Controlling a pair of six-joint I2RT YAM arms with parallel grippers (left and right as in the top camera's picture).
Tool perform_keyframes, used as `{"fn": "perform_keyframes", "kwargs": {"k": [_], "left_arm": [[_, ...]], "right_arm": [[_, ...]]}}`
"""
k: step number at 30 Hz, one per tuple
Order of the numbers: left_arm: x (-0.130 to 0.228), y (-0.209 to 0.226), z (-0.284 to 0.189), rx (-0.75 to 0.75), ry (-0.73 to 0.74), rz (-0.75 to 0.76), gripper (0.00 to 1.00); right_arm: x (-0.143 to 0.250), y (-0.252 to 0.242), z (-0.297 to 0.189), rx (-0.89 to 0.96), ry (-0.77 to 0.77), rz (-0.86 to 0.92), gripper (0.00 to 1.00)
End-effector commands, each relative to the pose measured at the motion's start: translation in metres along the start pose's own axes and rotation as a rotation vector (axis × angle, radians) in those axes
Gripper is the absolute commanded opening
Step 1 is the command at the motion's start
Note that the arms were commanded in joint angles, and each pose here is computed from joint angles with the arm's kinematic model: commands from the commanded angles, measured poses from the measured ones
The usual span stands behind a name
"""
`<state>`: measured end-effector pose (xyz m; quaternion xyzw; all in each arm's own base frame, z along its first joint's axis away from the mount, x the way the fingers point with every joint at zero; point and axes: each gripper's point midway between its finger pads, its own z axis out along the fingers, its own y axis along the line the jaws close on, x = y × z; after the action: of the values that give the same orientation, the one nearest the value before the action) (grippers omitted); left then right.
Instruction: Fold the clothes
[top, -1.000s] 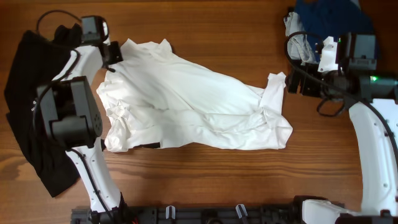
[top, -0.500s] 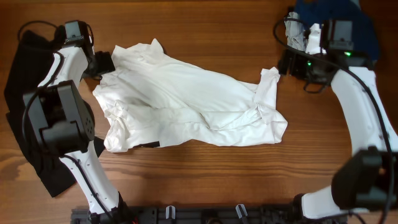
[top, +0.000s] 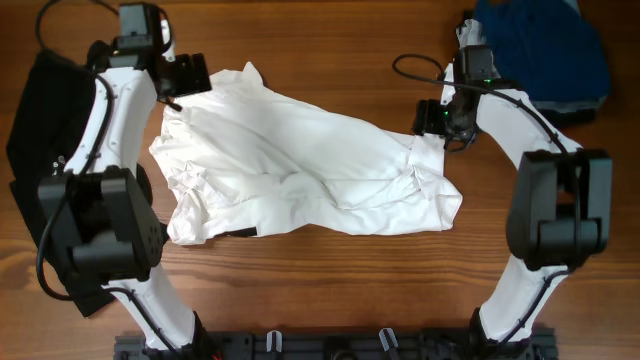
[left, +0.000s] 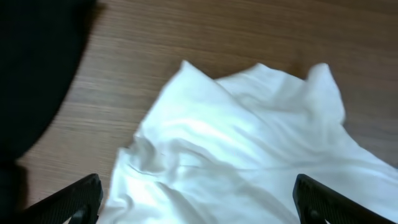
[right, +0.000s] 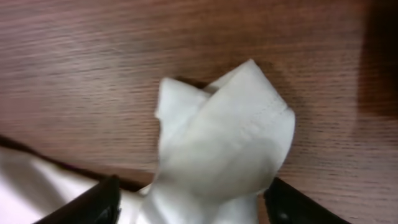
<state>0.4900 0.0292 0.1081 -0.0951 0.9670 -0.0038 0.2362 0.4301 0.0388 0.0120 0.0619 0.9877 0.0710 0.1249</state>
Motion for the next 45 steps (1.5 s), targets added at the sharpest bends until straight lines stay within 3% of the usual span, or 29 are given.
{"fn": "perform_keyframes", "kwargs": {"k": [1,6,7,10,17,28,33,45], "left_arm": [[0.005,-0.023,-0.005,0.046,0.017,0.015,0.98],[0.009,-0.037,-0.005,0.059,0.023,0.043,0.98],[0.010,-0.039,-0.005,0.061,0.023,0.046,0.98],[0.011,-0.044,-0.006,0.065,0.024,0.055,0.97],[0.011,-0.044,-0.005,0.065,0.024,0.056,0.95],[0.011,-0.043,-0.005,0.063,0.024,0.055,0.95],[0.010,-0.042,-0.005,0.063,0.023,0.053,0.95],[0.009,-0.043,-0.004,0.065,0.017,0.053,0.94]], "right_arm": [[-0.010,-0.008,0.002,0.044,-0.030,0.029,0.48],[-0.017,-0.015,0.001,0.086,-0.063,0.057,0.06],[-0.019,-0.015,0.001,0.087,-0.071,0.056,0.04],[-0.033,-0.016,-0.007,0.100,-0.112,0.048,0.04],[-0.086,0.000,-0.078,0.091,-0.212,-0.009,0.04],[-0.095,-0.011,-0.115,0.129,-0.224,-0.038,0.04],[-0.114,0.001,-0.149,0.093,-0.336,-0.112,0.04],[-0.118,0.023,-0.150,0.031,-0.360,-0.200,0.04]]}}
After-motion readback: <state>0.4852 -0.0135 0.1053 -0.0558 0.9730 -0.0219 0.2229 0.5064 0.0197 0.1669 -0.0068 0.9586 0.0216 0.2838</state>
